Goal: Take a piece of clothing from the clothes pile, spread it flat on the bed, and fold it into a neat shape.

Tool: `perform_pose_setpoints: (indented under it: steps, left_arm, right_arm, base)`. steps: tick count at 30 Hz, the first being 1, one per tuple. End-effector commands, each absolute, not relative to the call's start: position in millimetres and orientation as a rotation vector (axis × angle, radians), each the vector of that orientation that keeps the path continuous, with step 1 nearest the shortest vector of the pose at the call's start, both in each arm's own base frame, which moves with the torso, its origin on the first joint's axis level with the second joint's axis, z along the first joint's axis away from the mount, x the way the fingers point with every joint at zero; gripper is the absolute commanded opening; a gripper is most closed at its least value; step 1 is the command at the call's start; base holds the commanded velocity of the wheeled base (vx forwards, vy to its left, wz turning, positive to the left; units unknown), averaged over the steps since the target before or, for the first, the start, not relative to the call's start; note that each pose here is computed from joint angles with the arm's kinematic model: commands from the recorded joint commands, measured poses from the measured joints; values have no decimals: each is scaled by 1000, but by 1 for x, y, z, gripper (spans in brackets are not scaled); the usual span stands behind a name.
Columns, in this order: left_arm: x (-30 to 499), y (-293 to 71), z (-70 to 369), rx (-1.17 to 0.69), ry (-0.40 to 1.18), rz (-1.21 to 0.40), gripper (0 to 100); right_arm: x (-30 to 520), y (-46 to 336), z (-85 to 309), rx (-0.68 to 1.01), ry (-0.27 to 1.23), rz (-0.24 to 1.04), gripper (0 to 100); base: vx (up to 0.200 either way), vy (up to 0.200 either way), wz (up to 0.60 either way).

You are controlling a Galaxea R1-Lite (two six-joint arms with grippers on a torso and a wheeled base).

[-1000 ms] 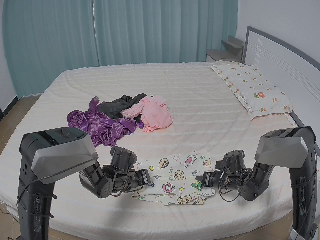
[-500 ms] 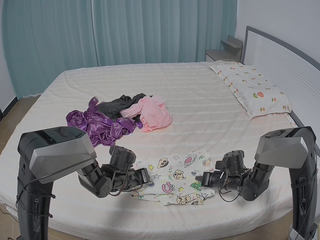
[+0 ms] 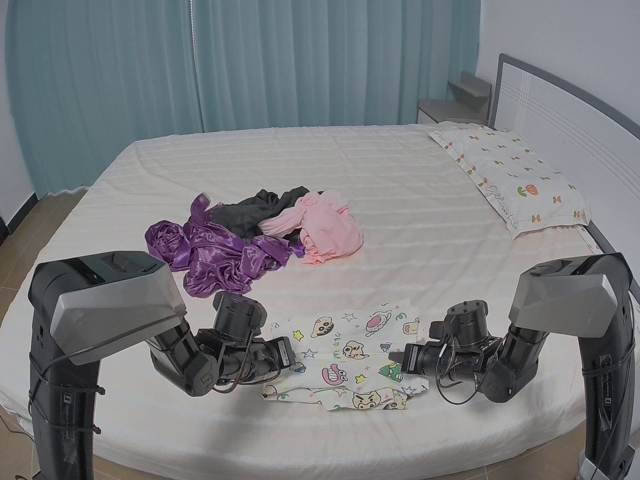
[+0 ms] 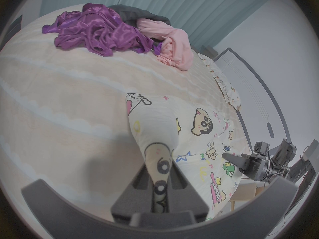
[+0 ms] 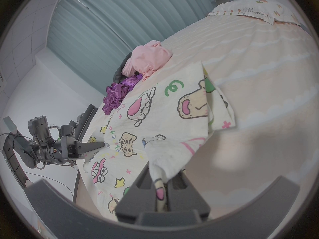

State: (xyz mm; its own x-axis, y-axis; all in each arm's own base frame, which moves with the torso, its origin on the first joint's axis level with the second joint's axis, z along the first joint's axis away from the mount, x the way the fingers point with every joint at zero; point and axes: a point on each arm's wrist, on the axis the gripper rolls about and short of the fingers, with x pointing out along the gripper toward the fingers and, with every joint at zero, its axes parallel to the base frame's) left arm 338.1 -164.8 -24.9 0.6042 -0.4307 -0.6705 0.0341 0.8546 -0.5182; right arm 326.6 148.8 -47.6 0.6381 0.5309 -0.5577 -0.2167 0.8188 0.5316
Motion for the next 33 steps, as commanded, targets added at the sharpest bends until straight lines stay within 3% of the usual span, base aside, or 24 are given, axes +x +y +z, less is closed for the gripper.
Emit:
perform_pose_setpoints:
  steps: [1,25,33]
  left_arm:
    - [335,-159,-19,-497,883,-270,0]
    - [325,-154,-18,-517,884,-258,0]
    - [319,-152,-23,-527,893,-259,0]
  right_arm:
    - [326,152,-44,440,756,449,0]
    - [323,154,-42,436,759,453,0]
    - [318,154,-44,428,775,444,0]
  base:
    - [0,200,0]
    - [0,200,0]
    - [0,0,0]
